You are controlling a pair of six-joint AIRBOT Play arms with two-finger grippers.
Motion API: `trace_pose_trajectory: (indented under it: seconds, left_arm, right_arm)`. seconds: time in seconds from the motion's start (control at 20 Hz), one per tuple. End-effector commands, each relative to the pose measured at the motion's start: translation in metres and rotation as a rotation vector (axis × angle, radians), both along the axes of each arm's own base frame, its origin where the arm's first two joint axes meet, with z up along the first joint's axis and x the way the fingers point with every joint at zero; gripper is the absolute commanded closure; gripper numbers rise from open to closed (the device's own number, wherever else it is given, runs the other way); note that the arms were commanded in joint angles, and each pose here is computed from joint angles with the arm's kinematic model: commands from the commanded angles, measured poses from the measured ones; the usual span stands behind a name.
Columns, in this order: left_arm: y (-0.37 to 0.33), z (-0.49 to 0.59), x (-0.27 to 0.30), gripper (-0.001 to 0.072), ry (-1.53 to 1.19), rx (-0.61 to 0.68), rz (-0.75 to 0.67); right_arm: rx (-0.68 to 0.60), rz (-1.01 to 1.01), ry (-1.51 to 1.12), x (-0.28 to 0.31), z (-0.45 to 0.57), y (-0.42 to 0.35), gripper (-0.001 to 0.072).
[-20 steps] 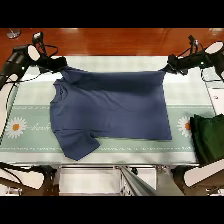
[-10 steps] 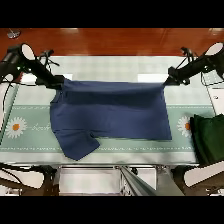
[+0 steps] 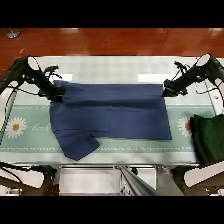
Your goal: Fold the shirts.
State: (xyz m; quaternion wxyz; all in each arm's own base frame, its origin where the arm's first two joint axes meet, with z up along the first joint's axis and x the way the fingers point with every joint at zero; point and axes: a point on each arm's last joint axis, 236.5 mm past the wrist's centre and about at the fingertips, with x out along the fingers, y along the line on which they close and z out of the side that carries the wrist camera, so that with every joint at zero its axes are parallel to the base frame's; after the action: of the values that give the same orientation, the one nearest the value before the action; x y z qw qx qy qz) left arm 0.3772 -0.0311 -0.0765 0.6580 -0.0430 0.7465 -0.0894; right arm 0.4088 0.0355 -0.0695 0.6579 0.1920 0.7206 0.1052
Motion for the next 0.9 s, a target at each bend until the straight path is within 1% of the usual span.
trace_pose_trajectory:
  seconds: [0.0, 0.05, 0.1, 0.3, 0.4, 0.45, 0.5, 0.55, 0.6, 0.7, 0.75, 0.85]
  left_arm:
    - [0.01, 0.007, -0.014, 0.0509, 0.065, -0.007, 0.012]
    - [0.013, 0.009, -0.02, 0.0048, 0.089, -0.009, 0.02]
    - [0.015, 0.012, -0.025, 0.0002, 0.11, -0.01, 0.032]
    - [0.021, 0.024, -0.039, 0.0004, 0.038, -0.052, 0.106]
    - [0.038, 0.021, -0.076, 0.0004, 0.055, -0.055, 0.176]
    - [0.047, 0.014, -0.101, 0.0004, 0.087, -0.066, 0.234]
    - [0.05, 0.007, -0.121, 0.0004, 0.108, -0.098, 0.306]
    - [0.044, 0.002, -0.135, 0.0004, 0.109, -0.172, 0.406]
    - [0.035, 0.0, -0.141, 0.0004, 0.079, -0.262, 0.497]
    - [0.025, -0.001, -0.145, 0.0004, 0.023, -0.377, 0.634]
    - [0.024, -0.003, -0.153, 0.0004, 0.03, -0.386, 0.661]
    - [0.023, -0.014, -0.172, 0.0004, 0.074, -0.341, 0.629]
  right_arm:
    - [0.019, 0.001, 0.06, -0.014, 0.003, 0.004, 0.0081]
    - [0.022, 0.0, 0.069, -0.018, 0.007, 0.001, 0.008]
    - [0.022, -0.006, 0.07, -0.021, 0.014, -0.003, 0.0081]
    - [-0.037, -0.026, -0.038, -0.03, 0.054, -0.028, 0.0081]
    - [-0.053, -0.094, -0.12, -0.043, 0.059, -0.035, 0.0081]
    - [-0.043, -0.13, -0.142, -0.054, 0.054, -0.032, 0.0081]
    - [0.001, -0.172, -0.158, -0.067, 0.048, -0.019, 0.0081]
    - [0.075, -0.2, -0.188, -0.076, 0.045, 0.001, 0.0081]
    - [0.16, -0.224, -0.239, -0.082, 0.045, 0.024, 0.0081]
    - [0.25, -0.265, -0.27, -0.095, 0.04, 0.047, 0.0082]
    - [0.27, -0.264, -0.268, -0.103, 0.038, 0.053, 0.0081]
    - [0.275, -0.262, -0.247, -0.113, 0.033, 0.056, 0.0082]
